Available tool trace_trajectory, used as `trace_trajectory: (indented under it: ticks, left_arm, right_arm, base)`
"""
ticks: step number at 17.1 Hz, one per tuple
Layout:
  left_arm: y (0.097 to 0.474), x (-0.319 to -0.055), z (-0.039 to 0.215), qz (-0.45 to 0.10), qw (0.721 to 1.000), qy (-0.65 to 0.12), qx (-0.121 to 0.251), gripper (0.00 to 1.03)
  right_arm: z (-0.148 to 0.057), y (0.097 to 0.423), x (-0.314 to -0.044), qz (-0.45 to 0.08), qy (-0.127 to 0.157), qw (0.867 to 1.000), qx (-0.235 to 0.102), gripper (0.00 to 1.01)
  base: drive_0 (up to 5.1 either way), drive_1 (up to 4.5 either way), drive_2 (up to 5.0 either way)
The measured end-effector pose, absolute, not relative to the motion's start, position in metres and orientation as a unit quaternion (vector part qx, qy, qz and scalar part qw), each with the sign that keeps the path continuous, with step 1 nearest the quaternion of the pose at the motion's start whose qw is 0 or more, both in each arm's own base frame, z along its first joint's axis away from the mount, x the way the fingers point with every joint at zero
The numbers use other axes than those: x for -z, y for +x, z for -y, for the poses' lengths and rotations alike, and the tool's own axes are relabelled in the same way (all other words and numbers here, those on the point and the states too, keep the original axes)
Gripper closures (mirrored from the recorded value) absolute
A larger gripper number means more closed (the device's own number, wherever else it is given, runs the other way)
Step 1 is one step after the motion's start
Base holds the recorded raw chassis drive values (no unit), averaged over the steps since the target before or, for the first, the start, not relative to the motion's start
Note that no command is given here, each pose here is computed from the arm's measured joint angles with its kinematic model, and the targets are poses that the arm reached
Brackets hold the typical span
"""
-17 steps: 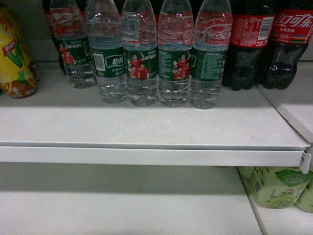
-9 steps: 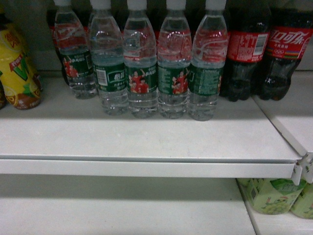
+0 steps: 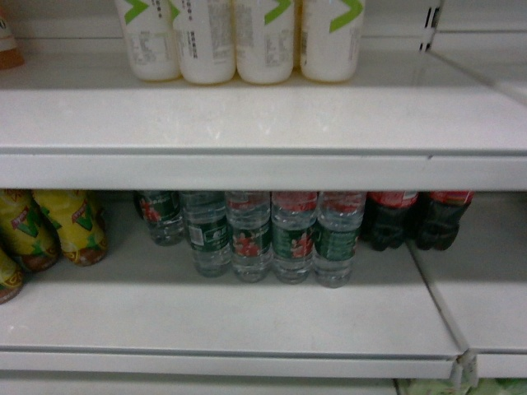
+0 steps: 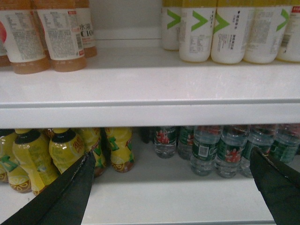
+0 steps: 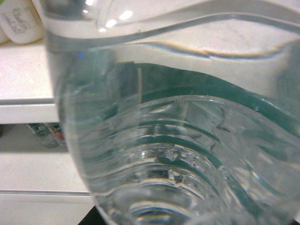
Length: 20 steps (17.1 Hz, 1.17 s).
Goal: Move water from second to third shelf
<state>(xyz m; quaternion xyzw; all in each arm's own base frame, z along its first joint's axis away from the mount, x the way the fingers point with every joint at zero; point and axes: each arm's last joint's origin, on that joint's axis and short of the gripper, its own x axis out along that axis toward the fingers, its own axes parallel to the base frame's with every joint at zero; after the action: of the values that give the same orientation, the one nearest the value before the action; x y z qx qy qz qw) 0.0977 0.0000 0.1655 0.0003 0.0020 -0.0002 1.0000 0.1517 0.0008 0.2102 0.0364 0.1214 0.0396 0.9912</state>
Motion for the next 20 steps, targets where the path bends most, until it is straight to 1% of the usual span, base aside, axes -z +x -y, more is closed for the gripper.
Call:
trace_trajectory:
  ticks: [13, 16, 20]
  left_arm:
    - [0.0977, -0.1656, 0.0, -0.001, 1.0, 0.0, 0.0, 0.05]
    - [0.0977, -0.1656, 0.0, -0.001, 1.0, 0.0, 0.0, 0.05]
    - [0.0977, -0.1655, 0.0, -0.002, 1.0, 0.0, 0.0, 0.05]
  right_arm:
    - [-0.0008, 0.1519, -0.2111, -0.12, 0.036, 0.991, -0.04, 0.62]
    - [-0.0003, 0.1518, -0.2109, -0.121, 0.036, 0.991, -0.034, 0.62]
    - [-0.0006, 0.1519, -0.2111, -0.12, 0.036, 0.991, -0.037, 0.62]
  base:
    - [0.0, 0.0, 0.0]
    - [-4.4, 2.42, 2.4]
    - [-4.5, 2.34, 2.3]
